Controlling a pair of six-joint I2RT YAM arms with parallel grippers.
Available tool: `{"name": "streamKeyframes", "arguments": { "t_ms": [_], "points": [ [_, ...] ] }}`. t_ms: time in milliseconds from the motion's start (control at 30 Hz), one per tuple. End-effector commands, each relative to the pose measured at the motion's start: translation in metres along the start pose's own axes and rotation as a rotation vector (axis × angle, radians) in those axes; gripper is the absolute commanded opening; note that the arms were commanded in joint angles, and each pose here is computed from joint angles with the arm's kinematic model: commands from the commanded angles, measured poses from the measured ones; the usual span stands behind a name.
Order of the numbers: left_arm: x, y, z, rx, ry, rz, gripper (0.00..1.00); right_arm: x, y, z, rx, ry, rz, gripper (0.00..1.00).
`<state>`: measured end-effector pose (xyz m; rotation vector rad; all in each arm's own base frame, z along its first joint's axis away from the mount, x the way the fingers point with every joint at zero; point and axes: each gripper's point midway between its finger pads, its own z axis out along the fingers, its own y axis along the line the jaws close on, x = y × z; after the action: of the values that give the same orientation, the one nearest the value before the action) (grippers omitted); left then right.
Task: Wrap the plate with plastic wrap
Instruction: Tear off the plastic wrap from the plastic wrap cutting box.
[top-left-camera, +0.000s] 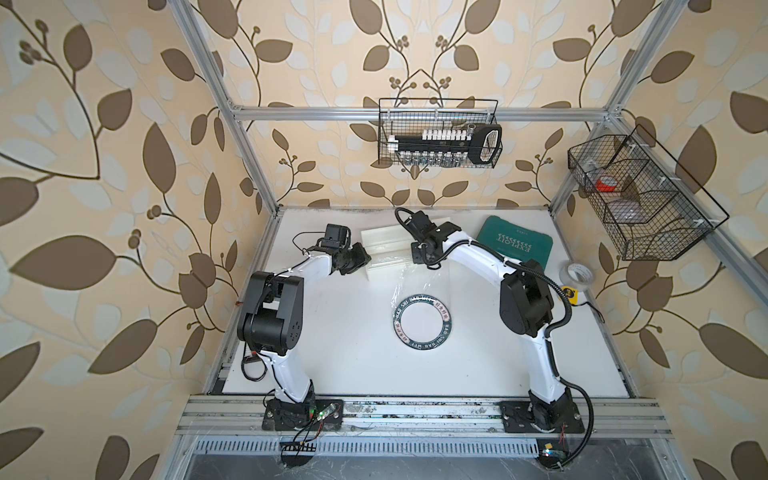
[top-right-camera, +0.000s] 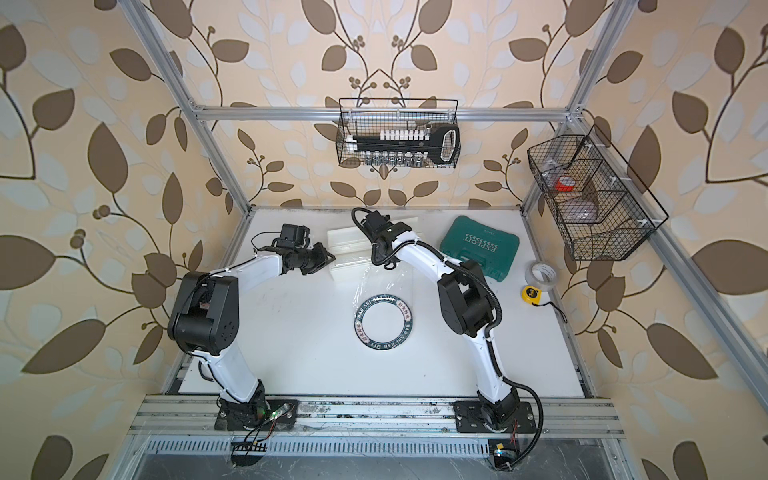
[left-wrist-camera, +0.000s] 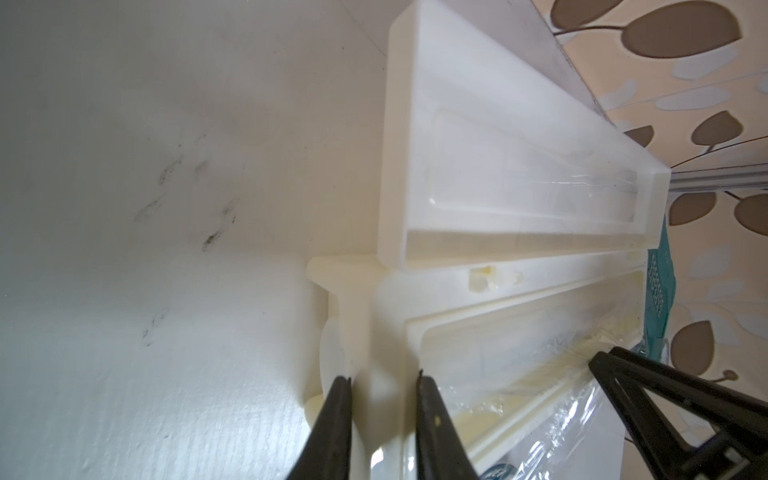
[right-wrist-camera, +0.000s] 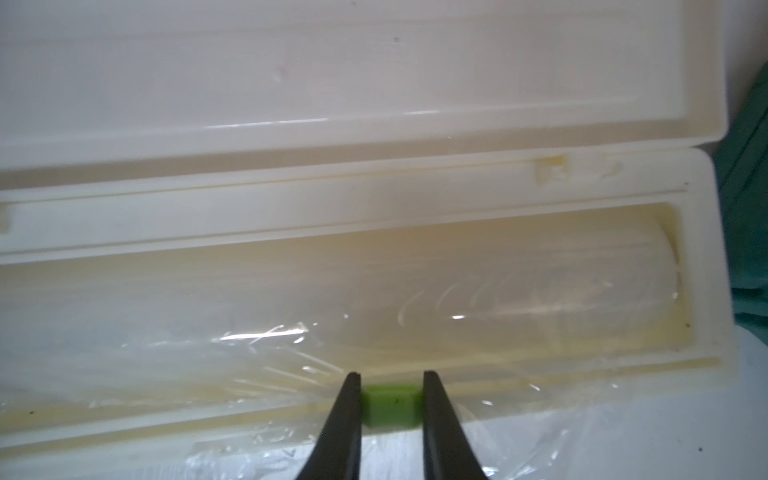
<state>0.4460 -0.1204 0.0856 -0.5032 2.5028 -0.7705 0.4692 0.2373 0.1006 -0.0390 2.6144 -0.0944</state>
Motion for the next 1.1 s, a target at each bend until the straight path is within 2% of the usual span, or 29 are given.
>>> {"name": "streamKeyframes", "arguments": {
  "t_ms": [0, 167, 467, 667, 900, 1067],
  "points": [
    [0.082, 0.117, 0.008, -0.410, 0.244, -0.158, 0.02, 0.015, -0.069, 0.012, 0.171, 0.083, -0.025, 0.09],
    [0.082, 0.118, 0.008, -0.412, 0.245, -0.158, 0.02, 0.013, -0.112, 0.017, 0.197, 0.118, 0.002, 0.09],
    [0.083, 0.118, 0.007, -0.419, 0.247, -0.151, 0.02, 0.009, -0.154, 0.023, 0.265, 0.141, -0.007, 0.09],
    [0.082, 0.118, 0.008, -0.415, 0.248, -0.150, 0.02, 0.009, -0.153, 0.030, 0.225, 0.156, 0.000, 0.10],
    [0.082, 0.118, 0.007, -0.419, 0.246, -0.146, 0.02, 0.013, -0.183, 0.028, 0.271, 0.173, 0.013, 0.10],
    [0.082, 0.118, 0.008, -0.413, 0.250, -0.148, 0.02, 0.018, -0.175, 0.035, 0.232, 0.195, 0.014, 0.14]
  ]
}}
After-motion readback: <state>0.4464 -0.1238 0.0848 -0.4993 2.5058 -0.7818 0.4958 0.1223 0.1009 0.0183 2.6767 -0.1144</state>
